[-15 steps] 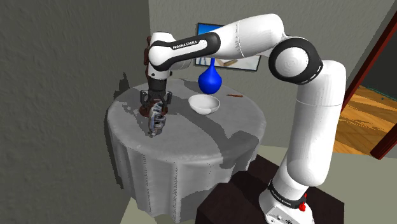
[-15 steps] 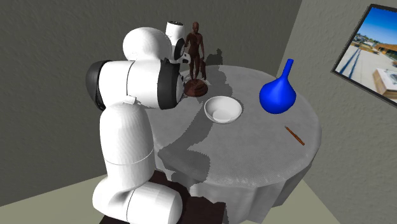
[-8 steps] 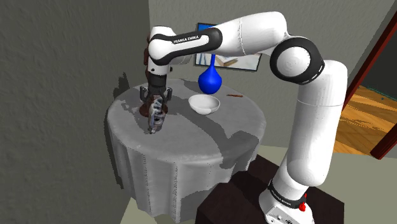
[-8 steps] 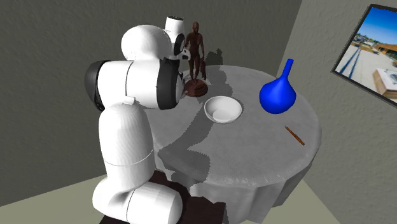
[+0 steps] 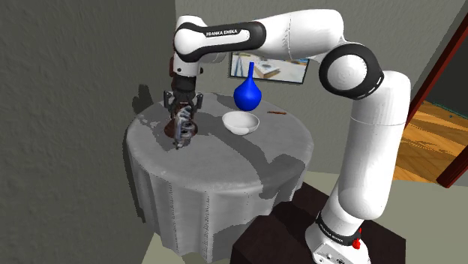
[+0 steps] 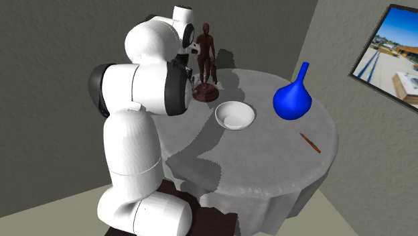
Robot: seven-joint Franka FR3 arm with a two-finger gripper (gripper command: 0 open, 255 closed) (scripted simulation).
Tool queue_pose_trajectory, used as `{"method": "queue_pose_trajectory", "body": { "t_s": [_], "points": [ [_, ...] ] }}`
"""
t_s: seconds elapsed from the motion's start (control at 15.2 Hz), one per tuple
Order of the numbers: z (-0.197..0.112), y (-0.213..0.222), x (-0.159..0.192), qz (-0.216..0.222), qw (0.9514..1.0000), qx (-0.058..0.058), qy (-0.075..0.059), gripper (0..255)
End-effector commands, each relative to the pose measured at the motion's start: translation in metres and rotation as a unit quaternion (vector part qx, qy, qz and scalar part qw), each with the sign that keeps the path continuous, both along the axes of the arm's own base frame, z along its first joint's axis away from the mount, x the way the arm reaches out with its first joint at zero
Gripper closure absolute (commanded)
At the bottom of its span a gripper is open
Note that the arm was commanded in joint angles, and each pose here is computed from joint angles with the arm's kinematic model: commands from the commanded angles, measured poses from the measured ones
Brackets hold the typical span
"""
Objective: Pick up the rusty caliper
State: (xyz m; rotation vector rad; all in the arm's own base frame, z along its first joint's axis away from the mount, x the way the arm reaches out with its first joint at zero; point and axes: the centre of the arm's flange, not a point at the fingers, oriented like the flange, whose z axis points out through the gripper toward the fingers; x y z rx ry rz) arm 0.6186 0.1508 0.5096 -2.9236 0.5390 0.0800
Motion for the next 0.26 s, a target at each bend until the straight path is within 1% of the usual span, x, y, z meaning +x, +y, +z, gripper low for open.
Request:
{"method": "queue_pose_trajectory", "body": {
  "t_s": [0.0, 0.07, 0.2],
  "points": [
    [0.0115, -0.0001, -0.0008, 0.0, 1.0, 0.0, 0.0, 255],
    [0.0168, -0.0001, -0.0008, 0.0, 1.0, 0.0, 0.0, 255],
    [0.0176, -0.0001, -0.0009, 0.0, 1.0, 0.0, 0.0, 255]
  ]
}}
